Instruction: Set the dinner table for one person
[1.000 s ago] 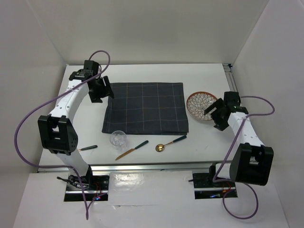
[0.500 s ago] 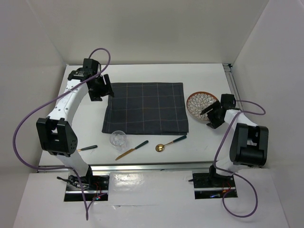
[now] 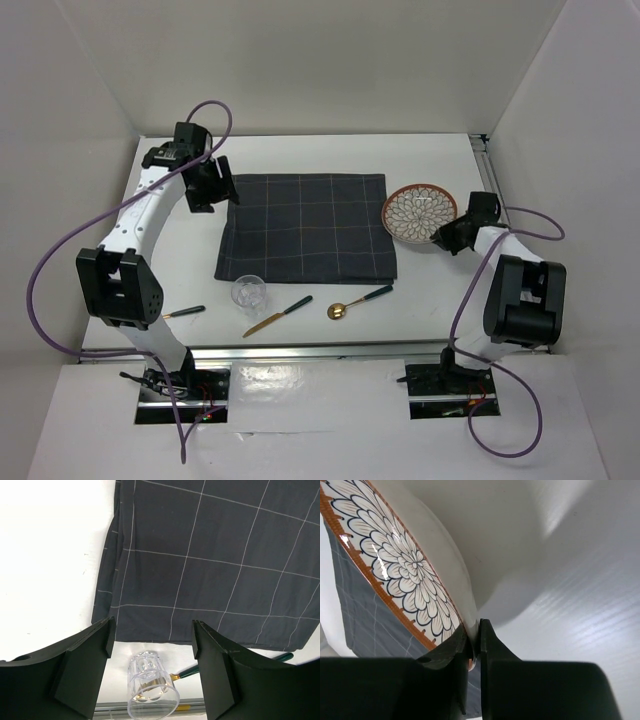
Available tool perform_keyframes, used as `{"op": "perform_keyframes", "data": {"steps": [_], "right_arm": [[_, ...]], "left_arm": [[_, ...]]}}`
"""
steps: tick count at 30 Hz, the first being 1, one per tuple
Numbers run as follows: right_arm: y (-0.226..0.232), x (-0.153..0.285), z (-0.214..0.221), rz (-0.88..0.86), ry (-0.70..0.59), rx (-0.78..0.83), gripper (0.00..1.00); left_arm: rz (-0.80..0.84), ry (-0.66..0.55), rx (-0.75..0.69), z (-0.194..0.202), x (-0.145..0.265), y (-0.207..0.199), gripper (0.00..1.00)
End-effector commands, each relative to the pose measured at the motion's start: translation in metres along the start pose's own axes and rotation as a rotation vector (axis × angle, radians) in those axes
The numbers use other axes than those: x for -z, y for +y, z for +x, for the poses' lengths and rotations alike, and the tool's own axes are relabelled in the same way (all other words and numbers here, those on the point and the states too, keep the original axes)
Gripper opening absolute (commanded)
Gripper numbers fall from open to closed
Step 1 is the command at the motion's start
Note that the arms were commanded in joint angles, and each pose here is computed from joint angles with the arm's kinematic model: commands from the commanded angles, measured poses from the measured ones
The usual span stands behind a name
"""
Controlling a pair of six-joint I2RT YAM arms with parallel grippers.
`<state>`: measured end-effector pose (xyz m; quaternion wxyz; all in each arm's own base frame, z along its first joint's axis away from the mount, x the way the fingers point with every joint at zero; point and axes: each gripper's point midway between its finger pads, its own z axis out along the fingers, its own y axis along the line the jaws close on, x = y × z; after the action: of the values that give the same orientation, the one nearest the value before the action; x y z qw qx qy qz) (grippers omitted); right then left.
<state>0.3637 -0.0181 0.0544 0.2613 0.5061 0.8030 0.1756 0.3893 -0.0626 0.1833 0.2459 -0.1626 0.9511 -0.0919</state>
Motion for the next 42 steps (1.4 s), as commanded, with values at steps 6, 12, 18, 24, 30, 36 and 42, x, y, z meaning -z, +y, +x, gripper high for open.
{"op": "perform_keyframes", "data": {"steps": [6, 12, 18, 24, 30, 36, 42], "right_arm": [[0.094, 0.072, -0.041, -0.27, -0.113, 0.177, 0.0], [0.16, 0.108, -0.022, -0.506, -0.029, 0.324, 0.0], [0.209, 0.097, 0.081, -0.627, 0.237, 0.523, 0.0], [0.226, 0.07, 0.181, -0.656, 0.492, 0.641, 0.0], [0.222, 0.044, 0.219, -0.644, 0.6, 0.659, 0.0], [0.211, 0.026, 0.224, -0.612, 0.619, 0.651, 0.0], [0.198, 0.011, 0.229, -0.574, 0.64, 0.649, 0.0]], "left_arm": [[0.01, -0.056, -0.031, -0.018, 0.02, -0.007, 0.79], [0.0, -0.081, -0.021, -0.021, 0.029, -0.005, 0.79], [-0.003, -0.093, -0.001, -0.021, 0.036, -0.005, 0.77], [-0.018, -0.107, 0.009, -0.023, 0.044, -0.003, 0.77], [-0.026, -0.113, 0.01, -0.021, 0.05, 0.0, 0.77], [-0.035, -0.093, 0.01, -0.015, 0.045, 0.003, 0.77], [-0.035, -0.093, 0.01, -0.015, 0.045, 0.003, 0.77]]}}
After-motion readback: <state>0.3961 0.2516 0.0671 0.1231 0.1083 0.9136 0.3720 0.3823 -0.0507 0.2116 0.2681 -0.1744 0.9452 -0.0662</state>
